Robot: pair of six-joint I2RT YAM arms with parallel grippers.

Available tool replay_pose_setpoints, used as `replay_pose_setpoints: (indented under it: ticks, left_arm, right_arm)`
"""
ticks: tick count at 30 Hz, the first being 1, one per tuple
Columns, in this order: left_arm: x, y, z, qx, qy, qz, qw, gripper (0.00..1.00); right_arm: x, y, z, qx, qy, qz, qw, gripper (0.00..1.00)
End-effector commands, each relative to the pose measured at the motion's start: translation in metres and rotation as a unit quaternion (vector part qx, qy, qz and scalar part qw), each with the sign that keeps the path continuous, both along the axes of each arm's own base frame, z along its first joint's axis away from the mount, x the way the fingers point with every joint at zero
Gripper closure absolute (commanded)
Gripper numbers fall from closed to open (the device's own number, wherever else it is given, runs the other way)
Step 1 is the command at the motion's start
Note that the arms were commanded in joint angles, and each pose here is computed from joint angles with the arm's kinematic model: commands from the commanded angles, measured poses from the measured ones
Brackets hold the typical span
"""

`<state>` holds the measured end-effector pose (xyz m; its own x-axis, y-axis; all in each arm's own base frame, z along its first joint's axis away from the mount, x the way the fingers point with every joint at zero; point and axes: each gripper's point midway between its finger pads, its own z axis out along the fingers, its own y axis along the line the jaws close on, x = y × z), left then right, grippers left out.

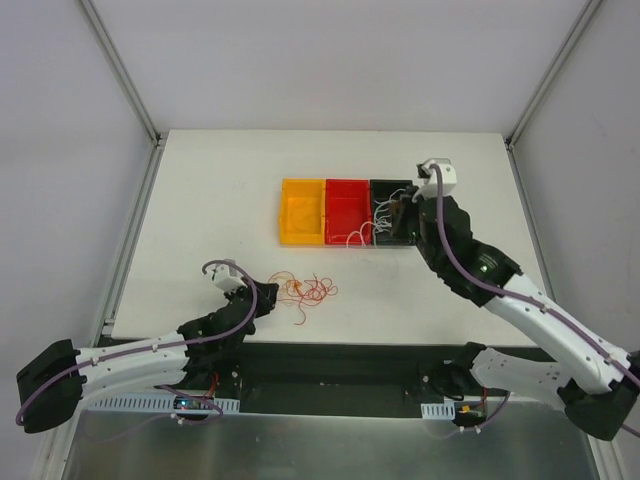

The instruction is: Untangle the cables

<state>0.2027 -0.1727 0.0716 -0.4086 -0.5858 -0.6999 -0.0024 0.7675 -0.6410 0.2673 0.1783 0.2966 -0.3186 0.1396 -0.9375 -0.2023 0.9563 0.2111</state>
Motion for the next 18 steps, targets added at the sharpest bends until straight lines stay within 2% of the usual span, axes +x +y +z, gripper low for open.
replay_pose_setpoints:
  ticks: [1,10,18]
  left_arm:
    - [0.004,0.013,-0.004,-0.035,-0.005,0.042,0.998,0.83]
    - [0.007,0.002,-0.003,-0.004,-0.001,0.023,1.000,0.82]
    - [0.006,0.001,-0.001,-0.010,-0.007,0.017,1.000,0.75]
  right_arm:
    - [0.027,0.046,0.058,0.061,-0.059,0.039,0.996,0.99]
    - [0.084,0.077,0.077,0.038,-0.084,0.018,0.996,0.99]
    - [0.126,0.028,0.063,0.026,-0.064,-0.051,0.996,0.99]
